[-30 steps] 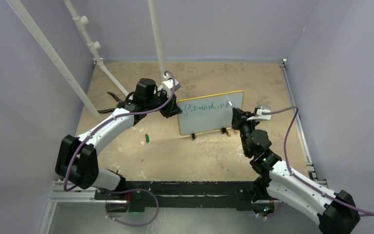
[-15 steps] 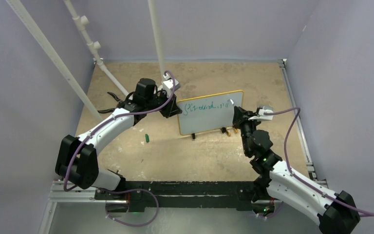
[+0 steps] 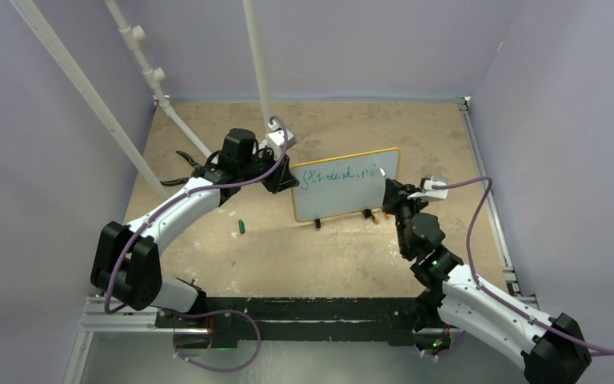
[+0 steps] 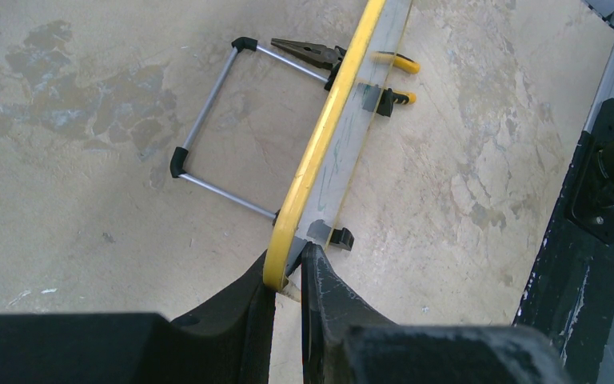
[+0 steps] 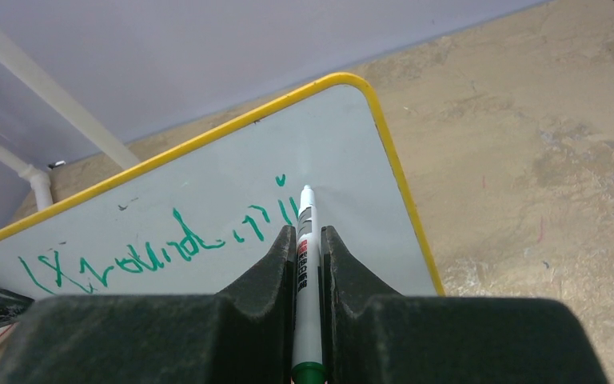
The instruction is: Write a sentence on the whiteboard
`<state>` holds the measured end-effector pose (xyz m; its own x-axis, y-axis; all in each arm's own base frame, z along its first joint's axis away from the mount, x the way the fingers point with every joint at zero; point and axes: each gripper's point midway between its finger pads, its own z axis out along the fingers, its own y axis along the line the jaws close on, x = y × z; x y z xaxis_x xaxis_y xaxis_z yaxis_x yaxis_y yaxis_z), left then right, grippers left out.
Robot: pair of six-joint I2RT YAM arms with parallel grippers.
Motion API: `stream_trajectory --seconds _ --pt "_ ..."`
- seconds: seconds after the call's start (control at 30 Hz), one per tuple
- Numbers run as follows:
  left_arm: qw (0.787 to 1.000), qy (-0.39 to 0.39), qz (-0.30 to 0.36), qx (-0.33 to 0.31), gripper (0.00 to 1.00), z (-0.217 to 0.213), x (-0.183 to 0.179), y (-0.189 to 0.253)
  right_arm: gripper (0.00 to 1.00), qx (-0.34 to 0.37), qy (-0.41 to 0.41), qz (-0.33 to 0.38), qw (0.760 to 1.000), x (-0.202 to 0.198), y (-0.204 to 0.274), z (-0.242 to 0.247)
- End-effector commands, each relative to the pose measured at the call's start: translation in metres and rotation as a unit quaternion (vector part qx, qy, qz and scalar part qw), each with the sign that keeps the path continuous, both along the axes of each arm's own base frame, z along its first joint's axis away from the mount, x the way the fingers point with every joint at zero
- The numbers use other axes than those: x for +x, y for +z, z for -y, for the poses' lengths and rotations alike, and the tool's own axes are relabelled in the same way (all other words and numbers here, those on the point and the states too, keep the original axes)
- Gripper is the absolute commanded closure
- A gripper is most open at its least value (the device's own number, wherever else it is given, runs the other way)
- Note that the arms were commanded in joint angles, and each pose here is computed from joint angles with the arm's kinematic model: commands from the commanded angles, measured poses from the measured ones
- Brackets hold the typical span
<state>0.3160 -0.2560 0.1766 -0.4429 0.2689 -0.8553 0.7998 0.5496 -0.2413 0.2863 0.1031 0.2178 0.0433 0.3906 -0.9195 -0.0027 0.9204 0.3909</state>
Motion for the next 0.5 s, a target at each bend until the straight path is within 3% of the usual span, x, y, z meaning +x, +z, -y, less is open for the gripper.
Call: stream_trajectory --seconds 0.0,0.47 --pt "0.999 0.032 0.026 0.031 1.0 -0.014 0.02 0.0 1.0 0.008 -0.02 0.0 1.0 0.002 -0.001 0.006" --pt "0.999 0.03 0.026 0.031 1.0 -0.014 0.019 0.0 1.0 -0.003 -0.016 0.02 1.0 0.008 0.012 0.003"
